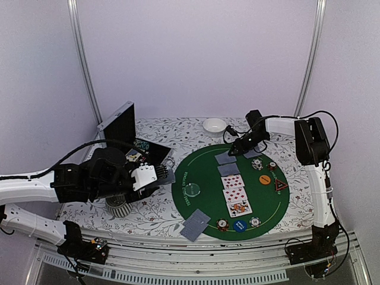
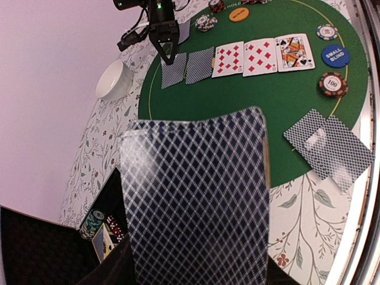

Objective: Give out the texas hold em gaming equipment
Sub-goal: Distribute the poker card in the community card area.

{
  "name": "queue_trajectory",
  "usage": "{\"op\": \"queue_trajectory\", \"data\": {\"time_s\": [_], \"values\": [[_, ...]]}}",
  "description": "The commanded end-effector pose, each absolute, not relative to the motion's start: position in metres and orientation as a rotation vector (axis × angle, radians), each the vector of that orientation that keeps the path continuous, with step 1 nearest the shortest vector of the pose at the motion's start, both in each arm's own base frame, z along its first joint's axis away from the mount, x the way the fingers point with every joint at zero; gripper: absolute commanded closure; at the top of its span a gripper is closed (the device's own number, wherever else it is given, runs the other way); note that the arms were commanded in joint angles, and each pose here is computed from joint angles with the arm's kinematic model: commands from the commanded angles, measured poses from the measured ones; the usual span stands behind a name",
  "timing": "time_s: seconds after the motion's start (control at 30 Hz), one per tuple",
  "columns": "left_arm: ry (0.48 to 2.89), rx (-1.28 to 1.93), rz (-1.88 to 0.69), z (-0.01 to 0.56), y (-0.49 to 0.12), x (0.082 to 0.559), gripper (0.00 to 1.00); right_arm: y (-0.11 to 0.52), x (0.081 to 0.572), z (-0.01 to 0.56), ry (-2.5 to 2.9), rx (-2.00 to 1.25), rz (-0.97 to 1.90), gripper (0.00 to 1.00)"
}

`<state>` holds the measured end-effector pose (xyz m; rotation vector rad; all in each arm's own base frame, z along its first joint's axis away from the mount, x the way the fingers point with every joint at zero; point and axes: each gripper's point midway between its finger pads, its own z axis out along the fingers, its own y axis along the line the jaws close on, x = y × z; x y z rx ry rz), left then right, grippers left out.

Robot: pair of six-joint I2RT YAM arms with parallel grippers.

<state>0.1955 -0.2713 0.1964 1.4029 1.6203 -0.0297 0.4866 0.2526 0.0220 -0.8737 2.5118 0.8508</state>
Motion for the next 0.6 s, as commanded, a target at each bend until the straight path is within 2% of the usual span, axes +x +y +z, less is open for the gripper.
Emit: {"op": "queue_trajectory", "data": {"time_s": [0.0, 0.1, 0.27, 0.47, 0.53, 0.57], "values": [[1.606, 1.393, -0.03, 0.2, -0.273, 0.197, 0.48, 0.253, 0.486, 0.012, 2.531, -0.872, 0.872, 0.91], [1.606, 1.395, -0.031, 0.199, -0.274, 0.197, 0.48, 0.254, 0.485, 0.012, 2.528, -0.872, 0.885, 0.9], [1.607, 1.398, -0.03, 0.199, -0.274, 0.197, 0.48, 0.253, 0.488, 0.013, 2.537, -0.856, 0.859, 0.82], [1.608, 1.4, -0.03, 0.198, -0.275, 0.197, 0.48, 0.24, 0.501, 0.032, 2.536, -0.821, 0.691, 0.62], [1.61, 1.401, -0.032, 0.197, -0.275, 0.197, 0.48, 0.237, 0.504, 0.043, 2.526, -0.819, 0.64, 0.53], [1.612, 1.401, -0.032, 0.197, -0.275, 0.198, 0.48, 0.238, 0.506, 0.064, 2.488, -0.822, 0.621, 0.49]]}}
